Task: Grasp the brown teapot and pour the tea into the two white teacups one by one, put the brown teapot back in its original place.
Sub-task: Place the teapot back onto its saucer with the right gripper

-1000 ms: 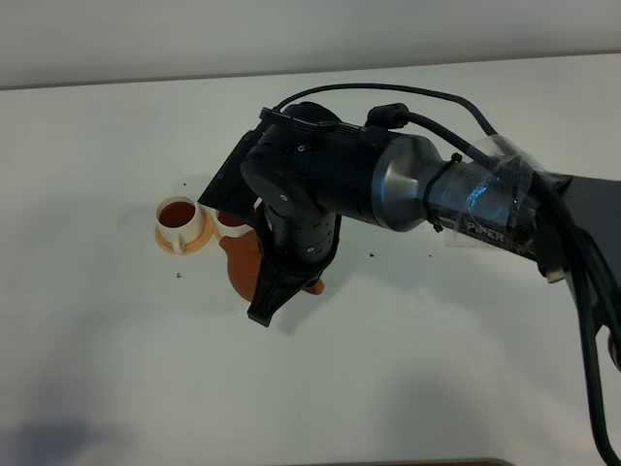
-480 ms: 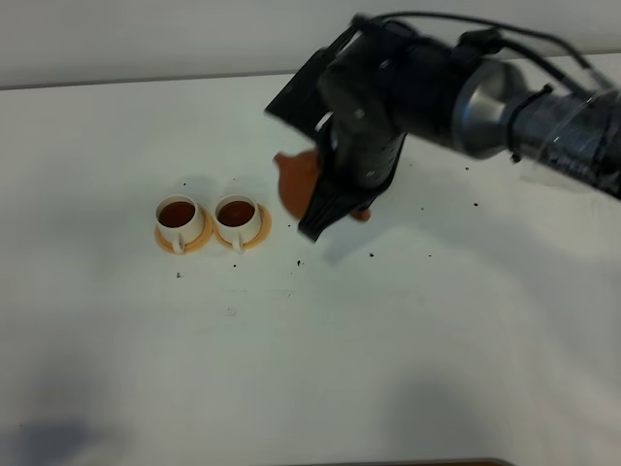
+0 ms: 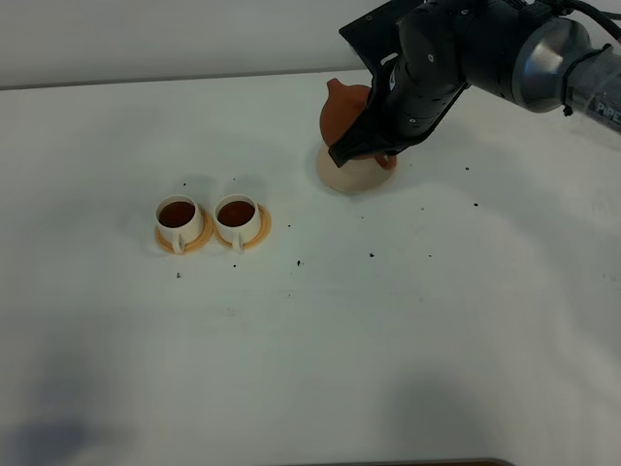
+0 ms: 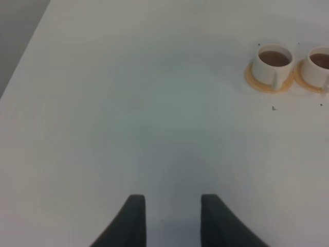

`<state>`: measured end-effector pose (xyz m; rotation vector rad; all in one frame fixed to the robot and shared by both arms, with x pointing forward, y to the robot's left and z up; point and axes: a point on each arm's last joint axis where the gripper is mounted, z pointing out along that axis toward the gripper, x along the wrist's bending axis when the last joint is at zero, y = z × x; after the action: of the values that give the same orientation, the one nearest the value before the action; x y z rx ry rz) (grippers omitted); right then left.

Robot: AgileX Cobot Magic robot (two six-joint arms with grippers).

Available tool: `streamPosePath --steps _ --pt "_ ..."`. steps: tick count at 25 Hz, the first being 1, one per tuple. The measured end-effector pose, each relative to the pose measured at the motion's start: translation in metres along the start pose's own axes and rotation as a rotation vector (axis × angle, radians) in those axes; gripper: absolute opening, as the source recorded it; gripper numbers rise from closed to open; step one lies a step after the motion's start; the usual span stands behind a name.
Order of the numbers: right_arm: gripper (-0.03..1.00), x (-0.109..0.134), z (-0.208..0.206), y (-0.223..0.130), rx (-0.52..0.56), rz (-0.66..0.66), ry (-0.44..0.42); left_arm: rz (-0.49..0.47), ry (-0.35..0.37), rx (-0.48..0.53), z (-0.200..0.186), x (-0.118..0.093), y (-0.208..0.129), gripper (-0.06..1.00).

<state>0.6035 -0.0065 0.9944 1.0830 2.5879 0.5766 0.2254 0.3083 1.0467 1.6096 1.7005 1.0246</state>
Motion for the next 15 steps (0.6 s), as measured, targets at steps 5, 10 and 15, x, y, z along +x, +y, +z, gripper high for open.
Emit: streamPosePath --steps 5,10,15 --pt "0.09 -0.002 0.016 0.016 0.037 0.092 0.012 0.0 0.0 0.0 0.0 0.0 0.0 0.26" --pt "0.09 0.0 0.035 0.017 0.116 0.165 0.02 0.0 0.0 0.0 0.0 0.0 0.0 0.26" --pt "0.09 -0.002 0.048 0.011 0.167 0.194 0.033 0.0 0.0 0.0 0.0 0.0 0.0 0.26"
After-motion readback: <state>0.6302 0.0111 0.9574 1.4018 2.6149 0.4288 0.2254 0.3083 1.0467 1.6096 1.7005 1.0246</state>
